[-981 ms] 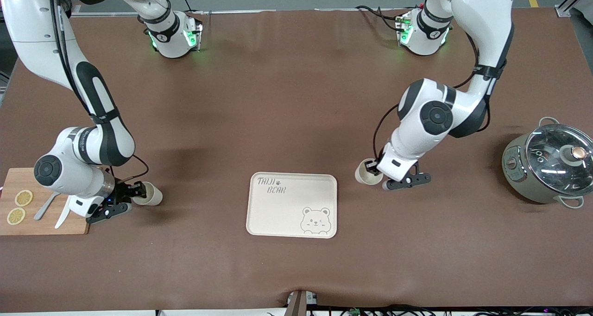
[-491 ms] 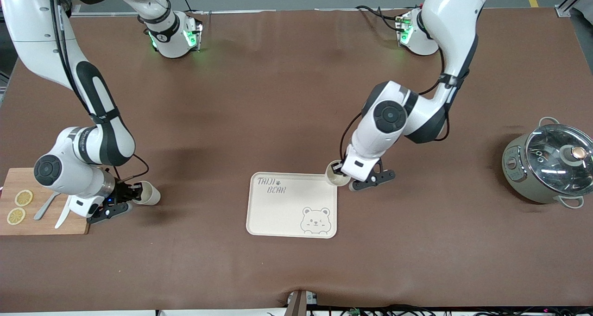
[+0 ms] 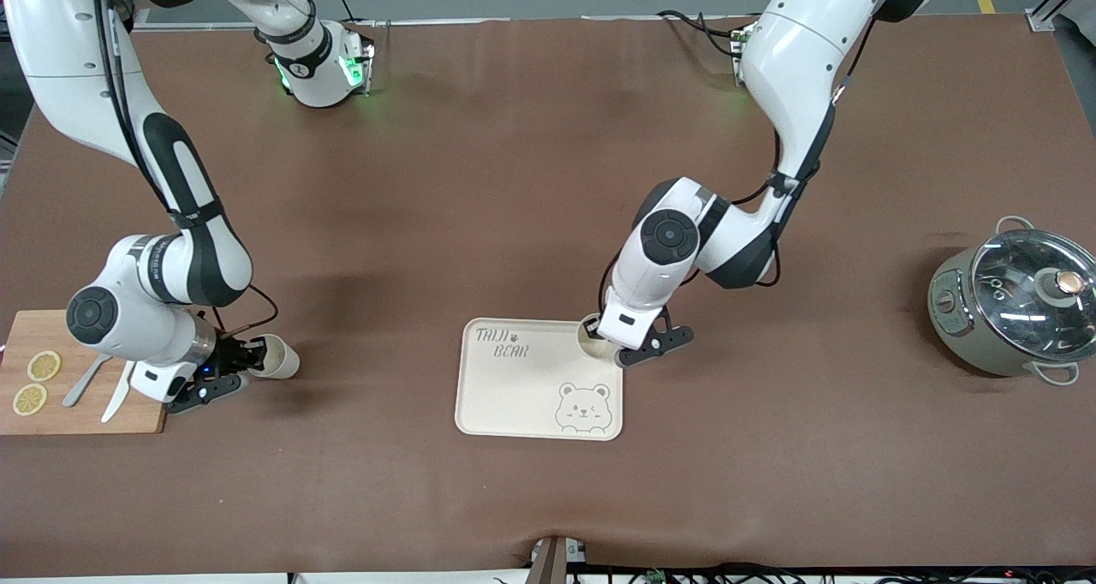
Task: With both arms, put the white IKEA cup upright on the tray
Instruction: 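Carry the cups to the tray with both grippers, then tilt both cups upright and lower them onto the tray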
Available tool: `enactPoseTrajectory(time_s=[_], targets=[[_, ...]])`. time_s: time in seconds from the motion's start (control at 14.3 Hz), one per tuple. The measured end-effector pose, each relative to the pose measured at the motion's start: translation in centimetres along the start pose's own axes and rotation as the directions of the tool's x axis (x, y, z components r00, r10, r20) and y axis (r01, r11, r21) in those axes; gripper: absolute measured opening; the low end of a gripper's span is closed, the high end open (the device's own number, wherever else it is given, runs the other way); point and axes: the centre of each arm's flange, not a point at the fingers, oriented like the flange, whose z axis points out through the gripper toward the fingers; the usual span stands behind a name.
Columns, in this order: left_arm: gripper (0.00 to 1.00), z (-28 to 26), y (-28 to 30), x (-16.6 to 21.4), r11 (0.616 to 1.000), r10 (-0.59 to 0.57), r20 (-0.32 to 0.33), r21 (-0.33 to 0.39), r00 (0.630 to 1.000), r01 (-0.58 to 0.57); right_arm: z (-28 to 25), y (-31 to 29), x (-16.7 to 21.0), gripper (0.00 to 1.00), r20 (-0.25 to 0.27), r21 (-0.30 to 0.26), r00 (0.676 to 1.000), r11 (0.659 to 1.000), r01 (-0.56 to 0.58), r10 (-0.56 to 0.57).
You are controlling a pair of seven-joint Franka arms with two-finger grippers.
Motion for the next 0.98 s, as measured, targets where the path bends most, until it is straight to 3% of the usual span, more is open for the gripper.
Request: enactPoseTrajectory(time_s=[0.49,0.84,0.98], targets=[[0.04,4.4,0.4,-1.2,1.000,0.005,-0.078,0.009,0.997,-0.004,-6.7,-6.3,3.4,0.04,0.058,0.039,0.989,0.990,-0.137,0.135],[0.04,4.4,0.5,-1.1,1.000,0.005,-0.087,-0.002,0.996,-0.006,-7.8,-16.1,5.7,0.04,0.072,0.049,0.943,0.944,-0.328,0.324],[0.19,4.6,0.4,-1.1,1.000,0.021,-0.098,0.009,0.995,-0.020,-7.7,-20.4,6.4,0.04,0.083,0.069,0.914,0.913,-0.402,0.396]])
